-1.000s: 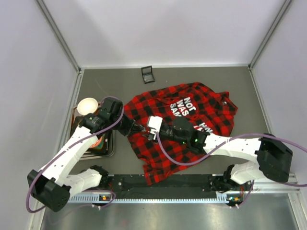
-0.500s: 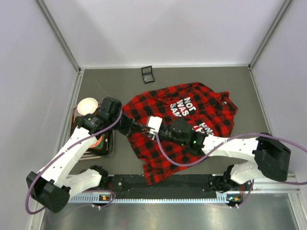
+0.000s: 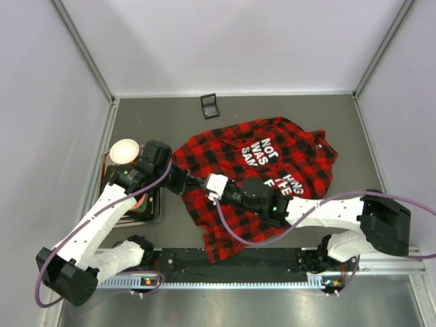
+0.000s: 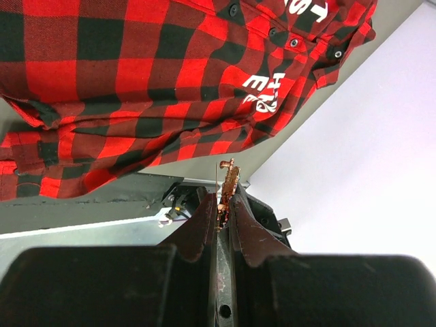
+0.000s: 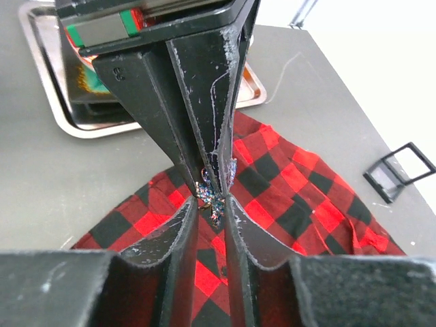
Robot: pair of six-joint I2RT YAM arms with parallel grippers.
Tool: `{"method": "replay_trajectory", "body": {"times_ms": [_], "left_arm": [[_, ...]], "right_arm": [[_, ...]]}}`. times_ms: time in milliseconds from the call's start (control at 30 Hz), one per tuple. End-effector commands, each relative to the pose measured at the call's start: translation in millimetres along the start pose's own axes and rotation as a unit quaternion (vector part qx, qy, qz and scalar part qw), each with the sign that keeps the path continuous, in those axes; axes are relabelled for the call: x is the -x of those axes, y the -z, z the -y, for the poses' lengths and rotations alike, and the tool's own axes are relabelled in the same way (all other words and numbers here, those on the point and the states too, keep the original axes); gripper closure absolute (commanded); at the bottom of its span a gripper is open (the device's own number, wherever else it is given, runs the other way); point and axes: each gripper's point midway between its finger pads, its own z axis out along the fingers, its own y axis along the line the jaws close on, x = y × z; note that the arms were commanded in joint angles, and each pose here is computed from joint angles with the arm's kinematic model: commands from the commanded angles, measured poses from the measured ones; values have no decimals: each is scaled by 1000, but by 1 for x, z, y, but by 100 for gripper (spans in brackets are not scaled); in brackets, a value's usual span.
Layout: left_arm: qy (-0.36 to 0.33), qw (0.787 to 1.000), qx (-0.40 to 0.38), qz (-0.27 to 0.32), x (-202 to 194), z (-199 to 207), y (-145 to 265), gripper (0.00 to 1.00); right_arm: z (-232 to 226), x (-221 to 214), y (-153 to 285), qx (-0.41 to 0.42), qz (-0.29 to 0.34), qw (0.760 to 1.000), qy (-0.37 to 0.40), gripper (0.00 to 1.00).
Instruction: Remove the brooch from the garment
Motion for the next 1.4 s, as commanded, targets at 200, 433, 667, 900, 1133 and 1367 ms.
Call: {"method": "replay_trajectory", "body": {"times_ms": [200,433,667,900,1133,1367], "left_arm": [[4,999,-35,-6,-4,18,11,100],[8,999,-32,-14,-5,16,7,100],[-75,994,-78,-8,-6,30,13,100],[-161,983,-81,23,2,26,16,100],[-242,957,-143,71,8,39,36,67],[-311,926,-171,129,15,51,65,34]], "right_arm": [[7,11,-6,-69,-17,995,65,99],[15,29,-13,-149,-6,984,99,100],[14,24,-9,-158,-8,983,88,100],[9,18,-9,-123,-4,992,37,100],[19,16,-2,-122,0,992,7,100],[21,6,5,-107,-9,994,-24,100]]}}
